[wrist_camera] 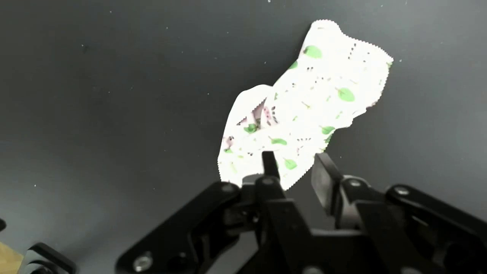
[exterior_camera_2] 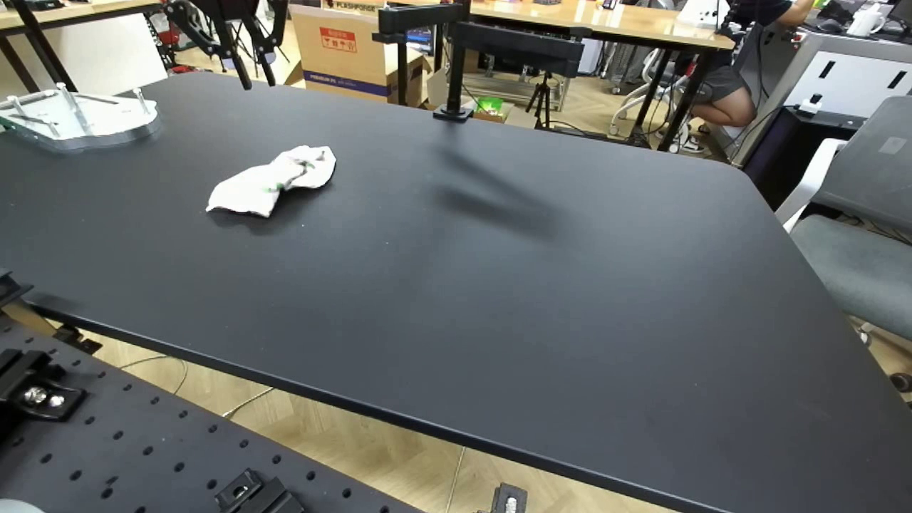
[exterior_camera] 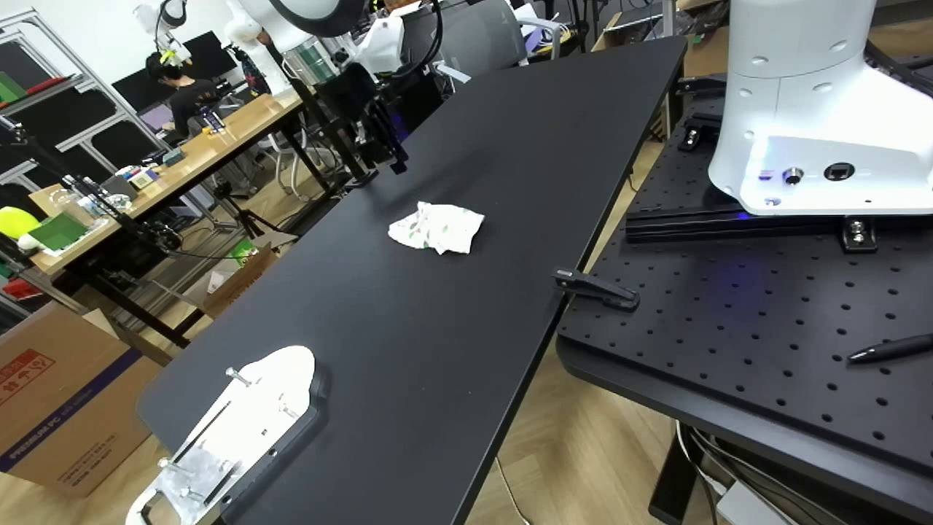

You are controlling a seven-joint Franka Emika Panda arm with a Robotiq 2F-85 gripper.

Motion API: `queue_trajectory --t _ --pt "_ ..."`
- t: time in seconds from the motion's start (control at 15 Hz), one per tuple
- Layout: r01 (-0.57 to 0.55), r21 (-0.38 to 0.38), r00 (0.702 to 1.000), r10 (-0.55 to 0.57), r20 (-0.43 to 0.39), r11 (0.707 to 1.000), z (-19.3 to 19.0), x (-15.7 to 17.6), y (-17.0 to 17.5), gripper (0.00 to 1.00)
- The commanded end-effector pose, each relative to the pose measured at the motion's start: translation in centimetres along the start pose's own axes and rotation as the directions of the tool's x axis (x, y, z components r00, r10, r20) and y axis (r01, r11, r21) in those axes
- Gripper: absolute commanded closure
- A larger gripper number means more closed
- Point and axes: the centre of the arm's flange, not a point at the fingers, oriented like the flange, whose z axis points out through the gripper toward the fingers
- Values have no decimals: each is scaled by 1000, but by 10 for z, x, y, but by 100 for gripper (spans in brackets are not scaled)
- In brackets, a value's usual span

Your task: Unhang the white cloth from the black frame

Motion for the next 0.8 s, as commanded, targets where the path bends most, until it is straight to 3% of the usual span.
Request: queue_trajectory --t 0.0,0.2,0.33,0.4,0.47,0.6,0.73 --pt "11 2 1000 -11 16 1000 -6 0 5 37" --pt "-16 9 995 15 100 1000 -9 -5 4 17" --pt "-48 56 980 36 195 997 -12 -11 0 4" --pt "-25 34 990 20 143 999 3 -12 0 1" --pt "-27 39 988 21 152 999 2 -12 0 16" --pt "-27 40 989 20 149 999 3 -12 0 2" --pt "-26 41 988 20 151 999 5 -12 -1 0"
